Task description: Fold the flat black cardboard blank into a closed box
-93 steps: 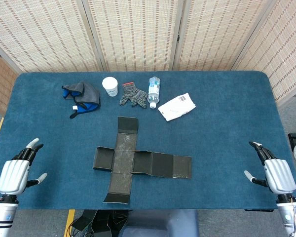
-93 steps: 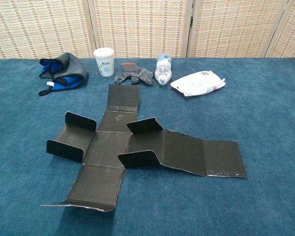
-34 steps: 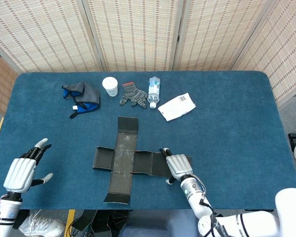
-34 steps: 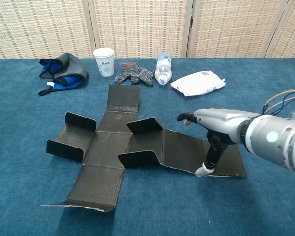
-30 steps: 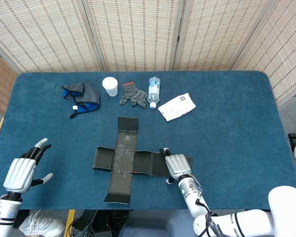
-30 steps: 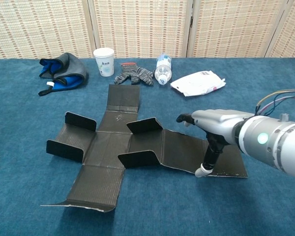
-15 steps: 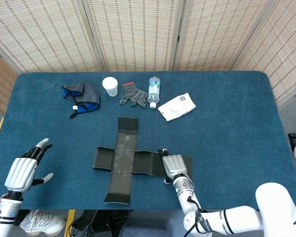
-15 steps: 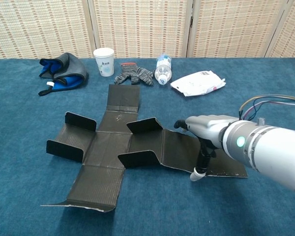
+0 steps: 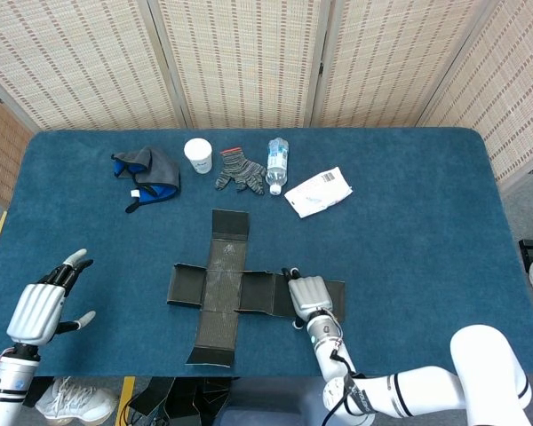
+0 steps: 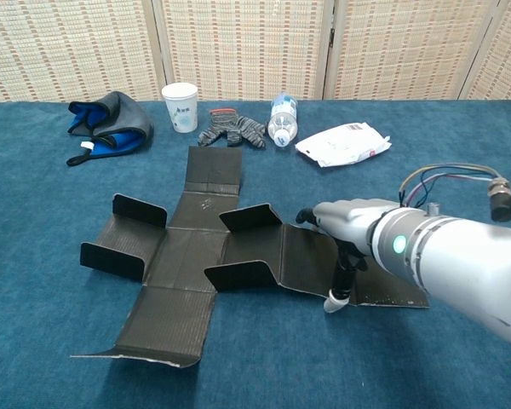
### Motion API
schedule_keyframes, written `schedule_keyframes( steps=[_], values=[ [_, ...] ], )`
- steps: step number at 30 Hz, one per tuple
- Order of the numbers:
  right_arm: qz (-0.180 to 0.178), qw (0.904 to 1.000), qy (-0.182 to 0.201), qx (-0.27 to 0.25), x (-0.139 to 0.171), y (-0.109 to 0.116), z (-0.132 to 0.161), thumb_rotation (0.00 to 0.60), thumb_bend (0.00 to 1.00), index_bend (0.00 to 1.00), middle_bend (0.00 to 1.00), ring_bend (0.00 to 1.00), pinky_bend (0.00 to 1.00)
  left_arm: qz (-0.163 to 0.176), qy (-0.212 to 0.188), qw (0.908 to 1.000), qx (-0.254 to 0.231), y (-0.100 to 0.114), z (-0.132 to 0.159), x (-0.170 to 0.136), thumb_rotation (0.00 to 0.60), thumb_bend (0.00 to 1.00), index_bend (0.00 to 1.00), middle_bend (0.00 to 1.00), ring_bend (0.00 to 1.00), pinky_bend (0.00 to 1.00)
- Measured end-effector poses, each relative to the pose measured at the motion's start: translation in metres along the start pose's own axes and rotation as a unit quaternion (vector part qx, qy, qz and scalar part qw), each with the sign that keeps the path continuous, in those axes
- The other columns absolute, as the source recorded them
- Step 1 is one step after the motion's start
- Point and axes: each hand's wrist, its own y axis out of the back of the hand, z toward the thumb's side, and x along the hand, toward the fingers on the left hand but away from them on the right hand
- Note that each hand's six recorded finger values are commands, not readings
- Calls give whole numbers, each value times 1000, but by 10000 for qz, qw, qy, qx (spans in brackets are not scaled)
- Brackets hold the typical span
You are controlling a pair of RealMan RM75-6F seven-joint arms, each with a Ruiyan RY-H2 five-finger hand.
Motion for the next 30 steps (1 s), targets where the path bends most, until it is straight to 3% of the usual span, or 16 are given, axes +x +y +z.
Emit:
schedule_keyframes(
  steps=[14,18,24,27,30],
  values=[
    [-174,9998,75,-2,-6,0,9,600,0,119,185,807,916,-3,0,10000,-9,-1,-5,0,600,95,158,120,238,447],
    [-247,9996,120,-79,-9,1,10,600,41,153,213,819,919,-4,-9,10000,-8,-1,-5,1,600,95,158,120,237,447],
    [-512,9977,431,-99,-12,8,12,600,75,193,244,825,919,42,-81,10000,-13,1,-4,6,600,95,173,120,248,447],
    [-597,9960,661,-83,-14,13,11,600,76,207,261,828,921,56,-138,9999,-27,1,-4,12,600,95,199,128,292,447],
    [-676,9938,877,-50,-18,20,8,600,75,216,269,834,931,52,-199,9998,-15,0,-7,22,600,95,223,151,433,447]
  ],
)
